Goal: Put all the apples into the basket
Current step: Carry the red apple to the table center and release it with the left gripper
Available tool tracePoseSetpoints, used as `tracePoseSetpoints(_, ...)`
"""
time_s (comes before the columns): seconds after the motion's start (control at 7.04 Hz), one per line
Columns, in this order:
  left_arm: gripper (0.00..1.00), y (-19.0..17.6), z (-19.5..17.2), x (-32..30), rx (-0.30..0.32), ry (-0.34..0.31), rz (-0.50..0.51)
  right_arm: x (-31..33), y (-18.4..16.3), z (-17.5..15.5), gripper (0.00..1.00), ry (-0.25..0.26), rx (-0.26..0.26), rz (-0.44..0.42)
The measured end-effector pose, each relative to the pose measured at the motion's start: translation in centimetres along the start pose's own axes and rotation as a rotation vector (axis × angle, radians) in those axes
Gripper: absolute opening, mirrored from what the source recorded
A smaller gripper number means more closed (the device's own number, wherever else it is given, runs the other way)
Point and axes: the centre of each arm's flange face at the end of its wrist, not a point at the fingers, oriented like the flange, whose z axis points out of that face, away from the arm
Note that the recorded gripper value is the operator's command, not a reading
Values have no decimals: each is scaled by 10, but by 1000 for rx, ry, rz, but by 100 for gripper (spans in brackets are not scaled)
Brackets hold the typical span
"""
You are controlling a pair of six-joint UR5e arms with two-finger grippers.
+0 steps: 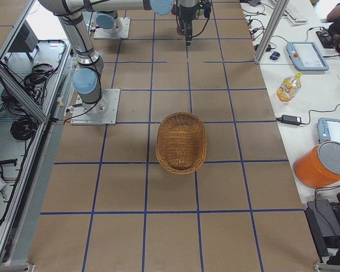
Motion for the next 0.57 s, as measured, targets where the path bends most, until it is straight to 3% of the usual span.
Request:
tracePoseSetpoints(0.28,2,3,-1,107,29,60,-8,0,0,0,100,-1,-1,0)
tracePoseSetpoints(0.43,15,3,12,134,27,93,-16,0,0,0,100,-2,0,1)
tracePoseSetpoints(0.57,99,1,30,148,40,117,-16,0,0,0,100,-2,0,3)
